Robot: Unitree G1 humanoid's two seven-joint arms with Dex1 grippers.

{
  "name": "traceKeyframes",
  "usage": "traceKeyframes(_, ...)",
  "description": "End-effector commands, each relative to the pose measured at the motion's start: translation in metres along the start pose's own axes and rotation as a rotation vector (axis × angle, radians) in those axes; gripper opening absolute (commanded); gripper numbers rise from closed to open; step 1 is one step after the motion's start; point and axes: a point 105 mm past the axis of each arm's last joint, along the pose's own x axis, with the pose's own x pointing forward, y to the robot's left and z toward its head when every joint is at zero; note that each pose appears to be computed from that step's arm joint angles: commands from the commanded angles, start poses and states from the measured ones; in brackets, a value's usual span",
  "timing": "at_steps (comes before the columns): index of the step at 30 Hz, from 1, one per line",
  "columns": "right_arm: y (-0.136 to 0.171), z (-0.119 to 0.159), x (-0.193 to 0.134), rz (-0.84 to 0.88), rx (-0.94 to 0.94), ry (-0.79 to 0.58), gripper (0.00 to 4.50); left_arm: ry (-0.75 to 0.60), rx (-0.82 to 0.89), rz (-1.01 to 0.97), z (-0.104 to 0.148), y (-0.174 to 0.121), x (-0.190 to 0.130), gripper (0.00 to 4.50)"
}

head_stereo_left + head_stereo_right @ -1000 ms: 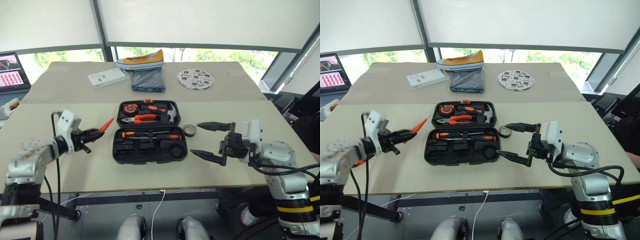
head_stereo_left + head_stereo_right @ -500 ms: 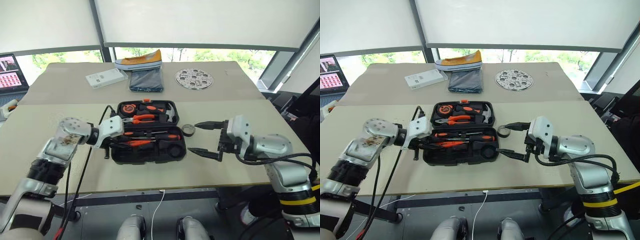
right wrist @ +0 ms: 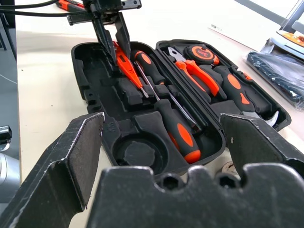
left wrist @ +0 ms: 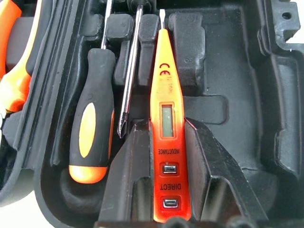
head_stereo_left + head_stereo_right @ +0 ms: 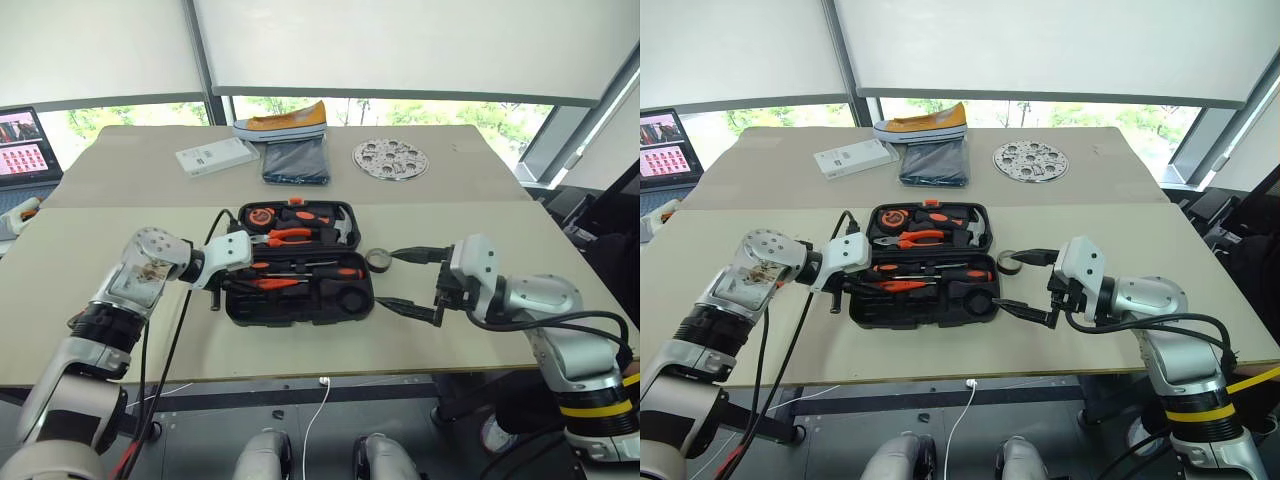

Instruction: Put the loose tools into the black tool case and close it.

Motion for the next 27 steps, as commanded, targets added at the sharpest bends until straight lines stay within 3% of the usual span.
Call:
traceKeyframes(1,0.001,0.008,0.000,0.000,-0.024,-0.027,4.50,0.048,0.039,-0.031,-0.003,0.000,-0.001,0.46)
traceKeyframes(12,0.004,-0.001,0.001,0.008,0.004,-0.022,4.50,0.199,0.036,-0.063,-0.027,-0.003,0.012,0.46)
traceKeyframes(19,0.004,-0.003,0.002,0.008,0.015,-0.024,4.50,0.137,-0.014,-0.086,-0.022,-0.008,0.015,0.46)
traceKeyframes(21,0.004,-0.004,0.001,0.009,0.020,-0.023,4.50,0.052,-0.038,-0.057,-0.013,-0.004,0.010,1.52)
traceKeyframes(22,0.004,-0.004,0.001,0.011,0.023,-0.023,4.50,0.011,-0.036,-0.034,-0.009,-0.001,0.007,1.65)
traceKeyframes(26,0.008,-0.006,0.000,0.027,0.040,-0.021,4.50,-0.131,0.028,0.037,0.010,0.007,-0.006,3.10)
traceKeyframes(27,0.010,-0.007,0.000,0.036,0.050,-0.017,4.50,-0.168,0.031,0.043,0.015,0.007,-0.010,3.10)
